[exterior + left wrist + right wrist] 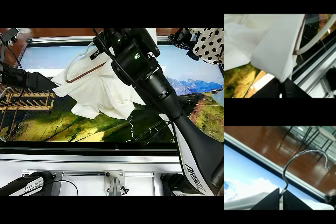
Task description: Fold the shirts.
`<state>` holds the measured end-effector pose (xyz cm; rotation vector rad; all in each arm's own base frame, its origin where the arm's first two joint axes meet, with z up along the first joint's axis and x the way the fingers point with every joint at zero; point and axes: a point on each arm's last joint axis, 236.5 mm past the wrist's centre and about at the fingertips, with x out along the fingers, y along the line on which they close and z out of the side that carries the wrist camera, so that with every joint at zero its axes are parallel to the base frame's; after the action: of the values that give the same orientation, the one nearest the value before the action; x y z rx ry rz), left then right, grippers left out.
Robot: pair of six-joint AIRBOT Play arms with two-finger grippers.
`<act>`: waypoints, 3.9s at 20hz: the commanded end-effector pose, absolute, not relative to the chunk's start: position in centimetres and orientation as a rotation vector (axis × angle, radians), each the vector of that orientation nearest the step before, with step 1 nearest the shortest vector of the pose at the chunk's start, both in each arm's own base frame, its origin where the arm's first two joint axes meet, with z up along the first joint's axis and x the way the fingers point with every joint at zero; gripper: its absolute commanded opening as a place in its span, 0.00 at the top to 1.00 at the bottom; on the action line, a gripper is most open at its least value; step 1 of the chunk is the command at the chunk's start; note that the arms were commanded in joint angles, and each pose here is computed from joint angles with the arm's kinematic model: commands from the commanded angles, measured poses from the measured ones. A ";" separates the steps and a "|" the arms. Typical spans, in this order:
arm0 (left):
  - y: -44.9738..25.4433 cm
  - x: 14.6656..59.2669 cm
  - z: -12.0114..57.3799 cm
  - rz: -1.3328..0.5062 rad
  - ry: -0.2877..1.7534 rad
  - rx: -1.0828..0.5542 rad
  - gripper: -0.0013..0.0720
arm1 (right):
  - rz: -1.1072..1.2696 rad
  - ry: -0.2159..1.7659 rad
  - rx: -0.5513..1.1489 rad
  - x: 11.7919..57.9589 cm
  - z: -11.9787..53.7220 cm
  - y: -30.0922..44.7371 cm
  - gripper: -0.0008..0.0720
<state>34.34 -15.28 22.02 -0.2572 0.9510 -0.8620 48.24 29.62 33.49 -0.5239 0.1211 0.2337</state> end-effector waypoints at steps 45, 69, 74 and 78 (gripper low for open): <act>-13.7 35.9 29.4 -0.765 0.606 0.425 0.07 | 0.288 0.028 -0.456 44.6 37.2 32.2 0.88; -22.7 41.3 23.5 -0.953 0.487 0.556 0.91 | 0.255 0.106 -0.426 44.1 36.3 30.5 0.87; -21.4 41.0 25.1 -0.920 0.461 0.554 0.91 | 0.221 0.137 -0.432 43.6 36.5 28.9 0.49; -20.8 41.2 25.2 -0.897 0.475 0.519 0.91 | 0.179 0.163 -0.413 42.0 38.1 25.9 0.28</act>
<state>41.24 -21.23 25.12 0.5323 0.4666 -0.9082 42.94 28.00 37.45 -0.4163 0.1346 0.2154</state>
